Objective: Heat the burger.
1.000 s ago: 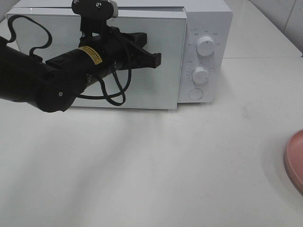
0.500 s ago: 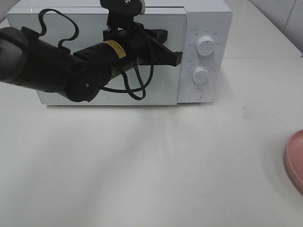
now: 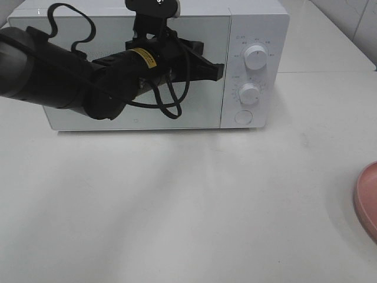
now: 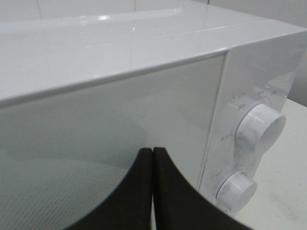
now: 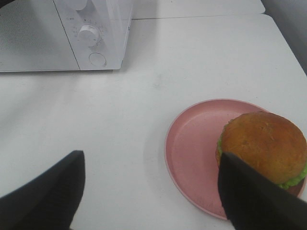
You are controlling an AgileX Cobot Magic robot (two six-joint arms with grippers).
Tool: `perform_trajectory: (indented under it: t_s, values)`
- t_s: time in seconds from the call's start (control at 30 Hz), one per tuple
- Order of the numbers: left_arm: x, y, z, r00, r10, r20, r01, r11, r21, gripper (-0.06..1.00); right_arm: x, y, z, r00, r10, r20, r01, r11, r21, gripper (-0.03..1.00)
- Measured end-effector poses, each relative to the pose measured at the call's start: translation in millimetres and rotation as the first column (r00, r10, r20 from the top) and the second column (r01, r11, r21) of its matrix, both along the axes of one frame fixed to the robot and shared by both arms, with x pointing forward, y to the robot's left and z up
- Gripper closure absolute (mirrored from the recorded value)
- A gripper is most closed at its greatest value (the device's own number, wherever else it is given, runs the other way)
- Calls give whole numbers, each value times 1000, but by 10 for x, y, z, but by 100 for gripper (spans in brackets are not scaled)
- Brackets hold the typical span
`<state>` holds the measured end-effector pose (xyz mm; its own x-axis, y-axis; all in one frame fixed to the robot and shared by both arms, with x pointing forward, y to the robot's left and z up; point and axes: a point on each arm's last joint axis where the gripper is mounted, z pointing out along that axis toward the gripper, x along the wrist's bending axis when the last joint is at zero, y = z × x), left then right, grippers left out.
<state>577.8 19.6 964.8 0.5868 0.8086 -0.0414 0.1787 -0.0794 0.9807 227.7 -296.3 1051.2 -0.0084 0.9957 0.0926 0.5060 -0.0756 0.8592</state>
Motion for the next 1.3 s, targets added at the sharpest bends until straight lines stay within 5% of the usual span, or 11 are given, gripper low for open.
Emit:
perform_trajectory:
  t_s: [0.17,0.23,0.27,0.3,0.33,0.43,0.53,0.67,0.97,1.13,1.3]
  values:
    - [-226,53,54,998,-22,-55,25,999,46,81,0,0,0,1000,0,0,0,1000,0,21]
    - [-416,33,61,993,-62,-97,71,993,90,54,0,0,0,1000,0,0,0,1000,0,21]
    - [-416,33,61,993,-62,-97,71,993,90,54,0,0,0,1000,0,0,0,1000,0,21]
    - [-480,28,61,990,-75,-121,88,991,105,41,0,0,0,1000,0,0,0,1000,0,21]
    - [-584,16,77,981,-96,-170,120,983,136,15,0,0,0,1000,0,0,0,1000,0,21]
    - [-734,17,104,956,-121,-268,178,964,199,0,0,0,0,1000,0,0,0,1000,0,21]
    - [-780,25,105,944,-124,-306,197,955,221,-1,0,0,0,1000,0,0,0,1000,0,21]
    - [-961,131,166,883,-112,-456,273,912,306,-4,0,0,0,1000,0,0,0,1000,0,21]
    - [-1347,515,375,696,8,-718,426,800,422,-4,0,0,0,1000,0,0,0,1000,0,21]
    - [-1307,820,490,625,115,-772,382,818,431,-4,0,0,0,1000,0,0,0,1000,0,21]
    - [-1120,1448,749,578,246,-778,201,881,429,-4,0,0,0,1000,0,0,0,1000,0,21]
